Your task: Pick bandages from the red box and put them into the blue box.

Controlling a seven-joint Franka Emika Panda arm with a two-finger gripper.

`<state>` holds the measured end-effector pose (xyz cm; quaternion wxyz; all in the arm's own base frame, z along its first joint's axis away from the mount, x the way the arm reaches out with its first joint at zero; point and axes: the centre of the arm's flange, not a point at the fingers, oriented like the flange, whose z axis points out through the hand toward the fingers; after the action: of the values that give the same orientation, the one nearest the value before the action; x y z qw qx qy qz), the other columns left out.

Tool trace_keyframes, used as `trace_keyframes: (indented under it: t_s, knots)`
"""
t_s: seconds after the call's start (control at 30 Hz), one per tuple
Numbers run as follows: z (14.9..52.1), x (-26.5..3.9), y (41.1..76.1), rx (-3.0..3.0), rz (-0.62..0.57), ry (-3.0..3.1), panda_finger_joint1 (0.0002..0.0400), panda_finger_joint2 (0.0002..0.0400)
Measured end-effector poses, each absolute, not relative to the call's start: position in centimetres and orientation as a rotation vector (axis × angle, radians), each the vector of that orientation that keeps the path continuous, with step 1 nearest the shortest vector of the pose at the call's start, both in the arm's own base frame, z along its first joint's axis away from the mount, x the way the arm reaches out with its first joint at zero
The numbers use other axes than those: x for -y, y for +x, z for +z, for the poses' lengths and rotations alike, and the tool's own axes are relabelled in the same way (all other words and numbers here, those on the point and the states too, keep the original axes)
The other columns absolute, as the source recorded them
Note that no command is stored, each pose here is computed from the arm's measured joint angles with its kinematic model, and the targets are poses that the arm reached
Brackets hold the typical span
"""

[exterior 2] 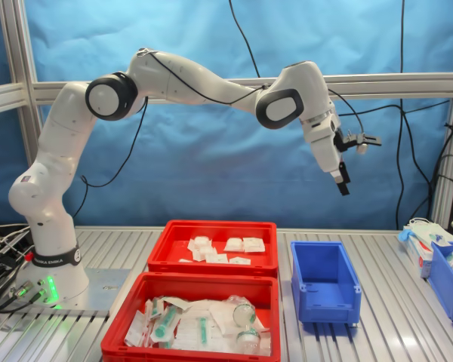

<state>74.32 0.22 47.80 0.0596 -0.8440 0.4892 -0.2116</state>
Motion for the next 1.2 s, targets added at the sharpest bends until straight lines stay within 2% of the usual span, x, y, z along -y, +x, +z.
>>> trace_keyframes:
  t_s: [0.37,0.6,0.93,1.2]
  knots:
    - [47.1,-0.5,73.9,-1.503,-0.566,-2.597,0.04,0.04]
    - [46.8,-2.1,73.8,-1.479,-0.548,-2.618,0.04,0.04]
    - [44.8,-6.6,73.0,-1.406,-0.487,-2.682,0.04,0.04]
    - [41.1,-10.3,71.0,-1.353,-0.378,-2.765,0.04,0.04]
